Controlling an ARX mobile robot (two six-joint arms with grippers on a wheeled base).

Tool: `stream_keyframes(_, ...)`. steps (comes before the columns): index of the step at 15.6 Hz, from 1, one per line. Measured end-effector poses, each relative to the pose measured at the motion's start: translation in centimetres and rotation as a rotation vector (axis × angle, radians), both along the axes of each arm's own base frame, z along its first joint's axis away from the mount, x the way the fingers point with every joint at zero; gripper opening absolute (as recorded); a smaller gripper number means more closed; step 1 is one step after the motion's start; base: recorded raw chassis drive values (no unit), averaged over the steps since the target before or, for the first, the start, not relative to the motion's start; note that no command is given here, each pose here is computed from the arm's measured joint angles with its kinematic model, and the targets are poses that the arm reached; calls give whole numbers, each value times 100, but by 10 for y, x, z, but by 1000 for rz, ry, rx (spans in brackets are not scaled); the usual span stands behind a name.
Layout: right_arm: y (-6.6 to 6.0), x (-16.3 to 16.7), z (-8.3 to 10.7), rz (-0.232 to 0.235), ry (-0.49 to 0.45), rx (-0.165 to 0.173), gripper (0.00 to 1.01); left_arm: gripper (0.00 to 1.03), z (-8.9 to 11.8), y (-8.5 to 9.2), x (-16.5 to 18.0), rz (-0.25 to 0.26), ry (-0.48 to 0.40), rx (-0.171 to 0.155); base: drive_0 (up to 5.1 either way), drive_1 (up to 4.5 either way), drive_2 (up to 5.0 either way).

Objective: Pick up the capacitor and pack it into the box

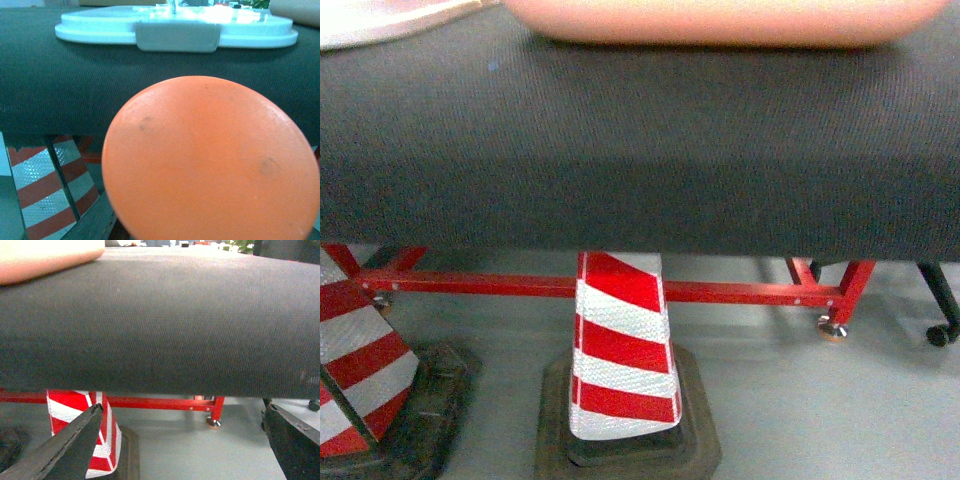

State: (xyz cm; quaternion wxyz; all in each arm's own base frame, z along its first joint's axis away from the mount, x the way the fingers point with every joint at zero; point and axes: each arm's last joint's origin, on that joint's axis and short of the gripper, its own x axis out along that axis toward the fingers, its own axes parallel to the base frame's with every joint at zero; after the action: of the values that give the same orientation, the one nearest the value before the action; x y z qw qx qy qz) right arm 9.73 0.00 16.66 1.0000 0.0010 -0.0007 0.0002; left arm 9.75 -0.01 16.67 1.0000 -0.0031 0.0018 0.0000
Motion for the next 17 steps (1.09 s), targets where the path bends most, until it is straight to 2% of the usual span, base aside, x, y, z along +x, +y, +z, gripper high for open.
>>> stream_keyframes(17, 0, 0, 0, -1, -1, 0, 98, 44, 1, 0, 0, -1, -6, 7, 0, 0, 0)
